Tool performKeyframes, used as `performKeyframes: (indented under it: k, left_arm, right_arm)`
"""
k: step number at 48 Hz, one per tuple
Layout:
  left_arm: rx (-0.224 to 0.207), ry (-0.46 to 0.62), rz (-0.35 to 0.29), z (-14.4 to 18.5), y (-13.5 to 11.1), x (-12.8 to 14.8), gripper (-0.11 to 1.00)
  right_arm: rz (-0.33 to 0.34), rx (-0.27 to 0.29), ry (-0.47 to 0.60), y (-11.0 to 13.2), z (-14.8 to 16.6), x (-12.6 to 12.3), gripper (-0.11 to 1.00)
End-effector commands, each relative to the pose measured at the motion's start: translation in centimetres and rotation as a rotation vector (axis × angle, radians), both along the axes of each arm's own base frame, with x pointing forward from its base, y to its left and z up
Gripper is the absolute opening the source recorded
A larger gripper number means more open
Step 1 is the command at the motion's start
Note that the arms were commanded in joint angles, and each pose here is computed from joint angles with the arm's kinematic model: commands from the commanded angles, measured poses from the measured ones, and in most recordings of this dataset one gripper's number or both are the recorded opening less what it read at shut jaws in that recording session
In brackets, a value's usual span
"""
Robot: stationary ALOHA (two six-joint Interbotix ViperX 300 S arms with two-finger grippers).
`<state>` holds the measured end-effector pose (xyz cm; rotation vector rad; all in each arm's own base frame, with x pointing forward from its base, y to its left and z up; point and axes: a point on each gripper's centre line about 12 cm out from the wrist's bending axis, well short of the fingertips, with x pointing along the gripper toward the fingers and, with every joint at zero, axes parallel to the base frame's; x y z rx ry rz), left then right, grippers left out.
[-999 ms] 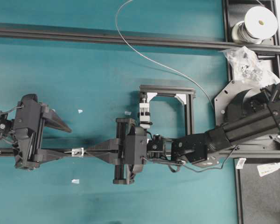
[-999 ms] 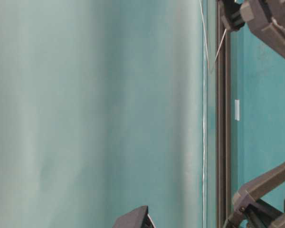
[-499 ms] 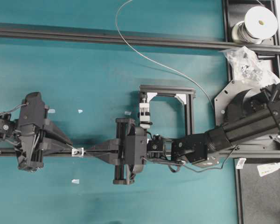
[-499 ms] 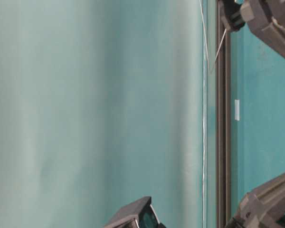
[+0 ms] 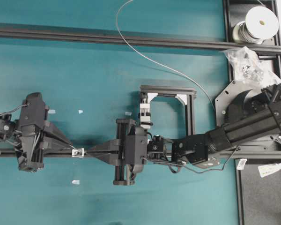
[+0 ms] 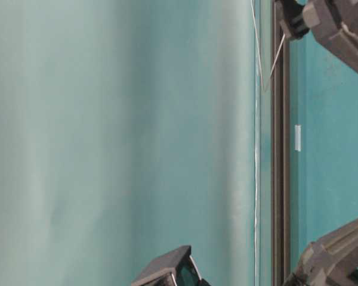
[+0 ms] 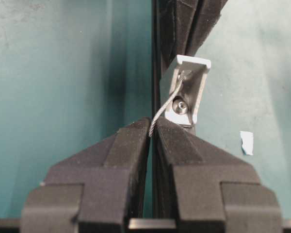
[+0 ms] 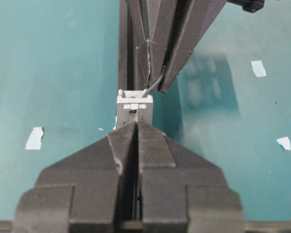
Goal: Insert the wire through the hole in the metal fitting.
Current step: 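Close the left gripper on the protruding wire tip, then open the right gripper and pull the wire leftward with the left gripper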
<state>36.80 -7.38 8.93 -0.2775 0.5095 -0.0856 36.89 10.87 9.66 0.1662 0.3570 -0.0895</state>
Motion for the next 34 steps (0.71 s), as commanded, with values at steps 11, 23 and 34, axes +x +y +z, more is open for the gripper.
performKeyframes:
  k: [11,23,34]
  left_arm:
    - [0.002,-0.013,0.006,0.7,0.3,0.1,-0.09]
    - [0.009,0.008,-0.002,1.4,0.4,-1.1,-0.1]
    - [0.013,0.035,-0.007,2.0,0.7,-3.0,-0.1]
  right_arm:
    - [-0.002,0.021,-0.032,0.2,1.2,0.8,0.3]
    - [0.017,0.029,-0.043,0.7,2.1,0.3,0.92]
    - [0.028,0.03,-0.044,1.0,2.3,-0.1,0.92]
